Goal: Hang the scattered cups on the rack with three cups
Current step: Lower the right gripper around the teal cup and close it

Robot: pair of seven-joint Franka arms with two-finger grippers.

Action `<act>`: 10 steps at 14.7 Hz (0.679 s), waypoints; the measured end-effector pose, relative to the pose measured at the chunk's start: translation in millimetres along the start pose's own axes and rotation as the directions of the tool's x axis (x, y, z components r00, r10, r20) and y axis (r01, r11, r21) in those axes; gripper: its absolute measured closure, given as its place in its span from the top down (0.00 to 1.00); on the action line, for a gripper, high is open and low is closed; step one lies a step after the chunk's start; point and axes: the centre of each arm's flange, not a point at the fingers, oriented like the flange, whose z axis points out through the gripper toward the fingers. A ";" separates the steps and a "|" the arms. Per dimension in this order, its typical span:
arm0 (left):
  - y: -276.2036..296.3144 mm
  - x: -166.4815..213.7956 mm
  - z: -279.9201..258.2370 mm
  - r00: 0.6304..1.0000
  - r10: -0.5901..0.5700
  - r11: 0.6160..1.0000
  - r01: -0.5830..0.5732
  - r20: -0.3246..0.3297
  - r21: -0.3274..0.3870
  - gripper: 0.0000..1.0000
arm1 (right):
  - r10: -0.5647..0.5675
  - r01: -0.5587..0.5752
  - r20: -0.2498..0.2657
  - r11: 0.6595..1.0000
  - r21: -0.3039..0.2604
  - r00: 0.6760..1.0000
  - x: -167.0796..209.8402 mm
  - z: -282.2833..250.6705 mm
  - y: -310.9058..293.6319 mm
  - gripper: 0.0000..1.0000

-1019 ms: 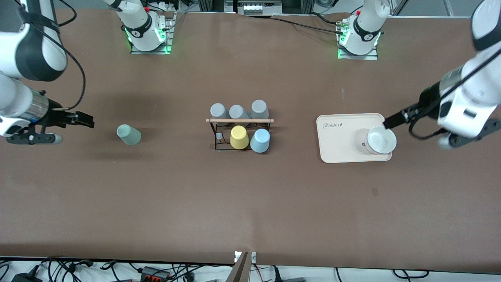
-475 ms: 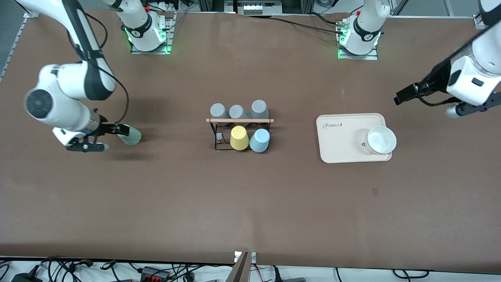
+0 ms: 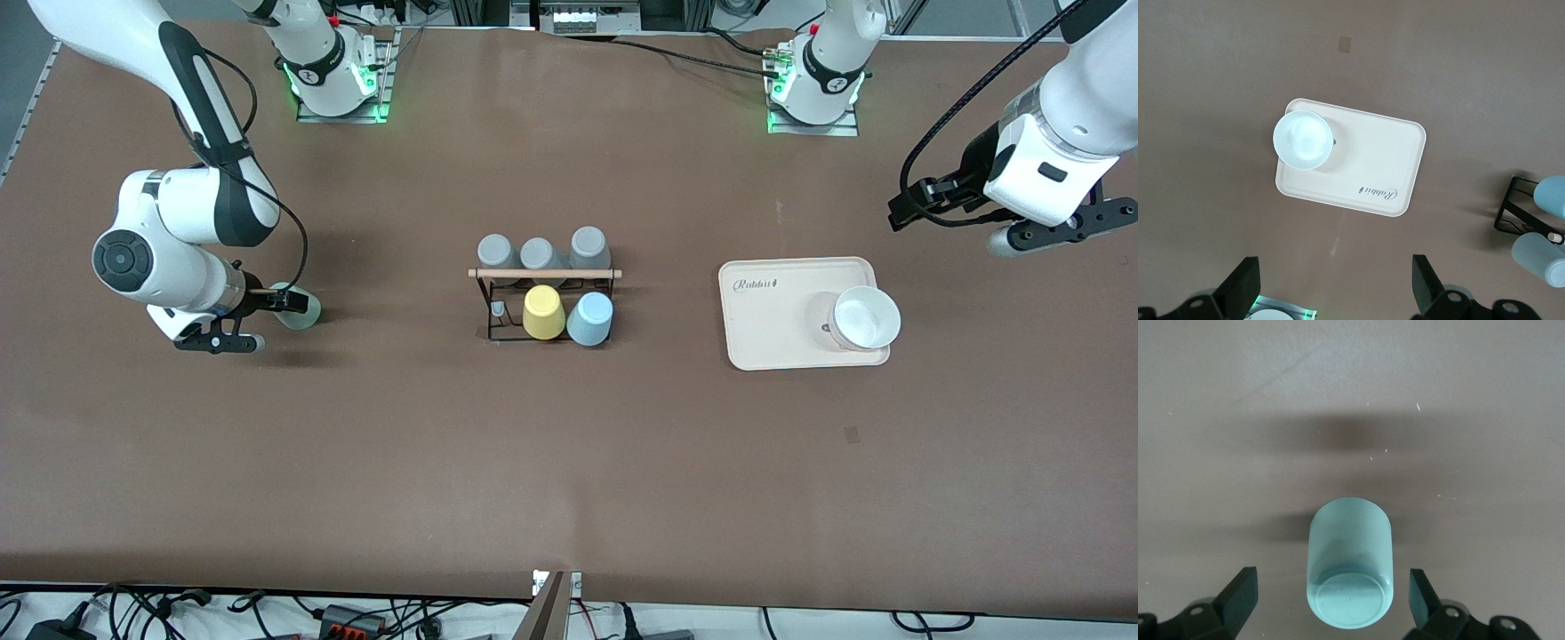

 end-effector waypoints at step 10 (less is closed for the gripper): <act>5.1 -3.6 0.6 1.000 0.011 1.000 -0.011 0.007 0.004 1.00 | 0.000 0.000 0.045 1.000 -0.004 0.999 -4.3 24.9 0.2 1.00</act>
